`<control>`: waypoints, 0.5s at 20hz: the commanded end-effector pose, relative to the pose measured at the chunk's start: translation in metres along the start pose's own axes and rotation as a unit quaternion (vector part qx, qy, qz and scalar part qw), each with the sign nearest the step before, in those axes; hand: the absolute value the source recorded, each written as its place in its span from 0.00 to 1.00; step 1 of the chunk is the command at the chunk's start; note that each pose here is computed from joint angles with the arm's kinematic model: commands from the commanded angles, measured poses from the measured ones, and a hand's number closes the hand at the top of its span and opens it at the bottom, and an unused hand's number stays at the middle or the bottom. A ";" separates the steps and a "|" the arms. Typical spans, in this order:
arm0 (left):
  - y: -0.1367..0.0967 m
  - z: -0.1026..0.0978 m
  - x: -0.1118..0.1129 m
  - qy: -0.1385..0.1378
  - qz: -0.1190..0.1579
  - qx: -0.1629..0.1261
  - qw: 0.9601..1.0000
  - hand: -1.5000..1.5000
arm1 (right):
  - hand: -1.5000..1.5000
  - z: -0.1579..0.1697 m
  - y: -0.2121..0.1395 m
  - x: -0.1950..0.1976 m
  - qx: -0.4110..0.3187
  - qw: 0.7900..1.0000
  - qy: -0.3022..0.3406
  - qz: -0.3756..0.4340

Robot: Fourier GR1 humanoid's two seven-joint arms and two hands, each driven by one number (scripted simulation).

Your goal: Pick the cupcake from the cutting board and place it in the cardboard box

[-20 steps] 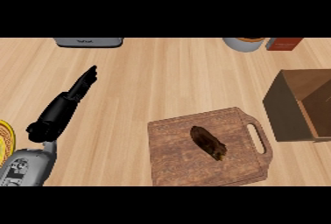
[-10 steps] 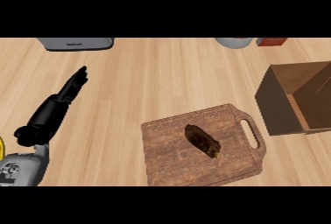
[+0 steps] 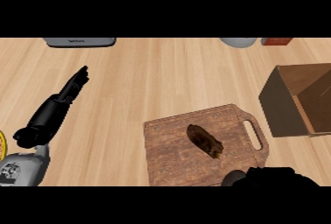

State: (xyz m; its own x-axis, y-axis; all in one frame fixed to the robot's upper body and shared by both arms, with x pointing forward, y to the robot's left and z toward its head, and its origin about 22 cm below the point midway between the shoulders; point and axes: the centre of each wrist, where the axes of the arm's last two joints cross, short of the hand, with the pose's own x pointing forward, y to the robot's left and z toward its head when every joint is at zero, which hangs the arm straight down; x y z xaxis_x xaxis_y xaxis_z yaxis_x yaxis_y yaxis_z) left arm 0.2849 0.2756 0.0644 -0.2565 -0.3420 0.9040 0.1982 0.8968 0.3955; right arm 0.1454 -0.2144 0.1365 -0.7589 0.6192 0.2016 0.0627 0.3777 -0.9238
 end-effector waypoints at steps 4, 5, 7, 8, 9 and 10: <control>-0.005 -0.011 0.007 -0.006 0.001 -0.005 1.000 0.50 | 1.00 -0.008 -0.067 -0.066 -0.049 0.994 0.070 -0.065; -0.004 -0.013 0.002 -0.007 -0.002 -0.009 1.000 0.50 | 1.00 -0.008 -0.078 -0.091 -0.070 0.993 0.080 -0.043; 0.004 -0.010 0.012 -0.011 -0.009 -0.022 1.000 0.50 | 1.00 -0.005 -0.093 -0.123 -0.014 0.995 0.089 -0.033; -0.001 -0.021 0.011 -0.009 -0.001 -0.012 1.000 0.50 | 1.00 -0.005 -0.102 -0.139 -0.003 0.995 0.097 -0.028; -0.005 -0.010 0.003 -0.001 0.002 -0.015 1.000 0.50 | 1.00 0.001 -0.112 -0.151 0.028 0.993 0.113 -0.011; -0.008 -0.020 0.007 -0.011 0.007 -0.027 1.000 0.50 | 1.00 -0.002 -0.107 -0.157 0.074 0.990 0.122 -0.015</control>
State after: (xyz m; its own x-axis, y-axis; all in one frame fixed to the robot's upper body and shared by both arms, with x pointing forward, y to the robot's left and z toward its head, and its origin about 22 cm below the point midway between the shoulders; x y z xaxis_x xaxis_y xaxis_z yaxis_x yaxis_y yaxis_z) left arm 0.2942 0.2660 0.0693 -0.2682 -0.3358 0.9029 0.2273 0.8888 0.3981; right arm 0.2334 -0.3123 0.1864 -0.6299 0.7195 0.2925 0.0052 0.3805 -0.9248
